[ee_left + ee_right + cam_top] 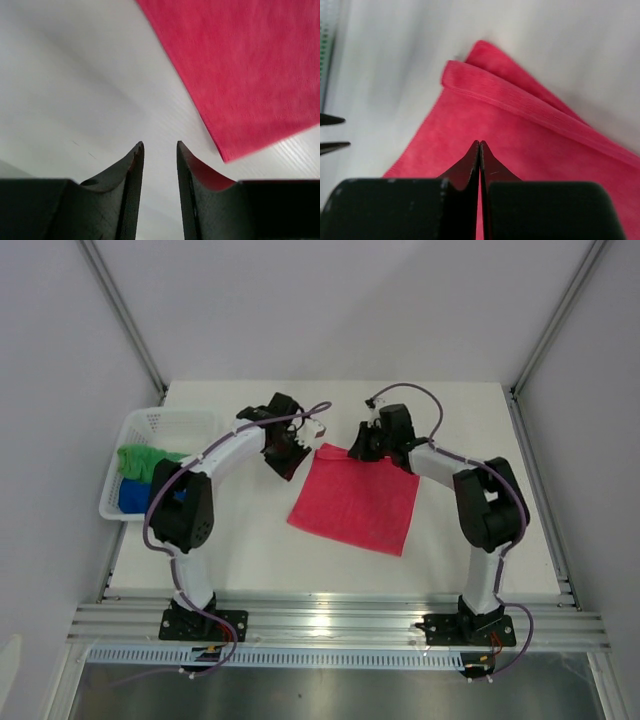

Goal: Roll the towels
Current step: Fold the towel

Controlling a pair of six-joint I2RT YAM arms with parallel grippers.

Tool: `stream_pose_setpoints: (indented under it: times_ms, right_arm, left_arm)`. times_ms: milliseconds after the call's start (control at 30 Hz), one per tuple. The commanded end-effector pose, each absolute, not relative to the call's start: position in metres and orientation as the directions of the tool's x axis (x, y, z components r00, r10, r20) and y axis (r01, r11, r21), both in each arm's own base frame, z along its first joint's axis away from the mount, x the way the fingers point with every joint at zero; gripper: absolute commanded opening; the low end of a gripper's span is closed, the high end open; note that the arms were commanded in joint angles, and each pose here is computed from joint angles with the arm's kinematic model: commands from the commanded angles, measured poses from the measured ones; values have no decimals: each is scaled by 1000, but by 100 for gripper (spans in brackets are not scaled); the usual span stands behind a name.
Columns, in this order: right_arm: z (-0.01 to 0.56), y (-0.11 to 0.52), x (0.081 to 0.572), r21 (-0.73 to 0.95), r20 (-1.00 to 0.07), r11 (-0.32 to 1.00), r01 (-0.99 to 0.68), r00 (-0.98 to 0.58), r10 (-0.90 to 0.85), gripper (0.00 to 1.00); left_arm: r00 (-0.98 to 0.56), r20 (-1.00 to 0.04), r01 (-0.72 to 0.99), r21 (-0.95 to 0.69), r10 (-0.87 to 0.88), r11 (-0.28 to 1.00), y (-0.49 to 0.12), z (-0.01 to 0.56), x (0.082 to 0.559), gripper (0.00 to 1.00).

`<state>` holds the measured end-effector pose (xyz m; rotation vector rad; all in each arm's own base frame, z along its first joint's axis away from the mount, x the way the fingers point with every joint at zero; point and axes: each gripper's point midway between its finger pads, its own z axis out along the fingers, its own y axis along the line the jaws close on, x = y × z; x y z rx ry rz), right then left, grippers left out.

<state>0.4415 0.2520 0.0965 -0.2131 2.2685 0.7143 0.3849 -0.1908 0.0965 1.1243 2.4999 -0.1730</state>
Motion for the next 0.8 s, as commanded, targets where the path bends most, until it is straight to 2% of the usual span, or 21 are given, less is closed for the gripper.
stream_pose_setpoints:
  times_ms: [0,200,600,767]
  right_arm:
    - [116,314,448,568,-705,676,-470,-701,105,0]
    - [91,350,457,624,-664,637,-453,-737,127,0]
    - [45,358,472,619,-618,703,-351,-770,160,0]
    - [48,349,489,615,-628,729,-300,-746,223,0]
  left_arm:
    - [-674,-389,704,-81,628,706,-180,102,342,36]
    - [-735,-338,669,-217,588,711,-182,75,304,39]
    - [-788,-291,612,-287,542,737,-189,52,296,38]
    - [-793,-283,607,-292,539,739,-188,48,295,38]
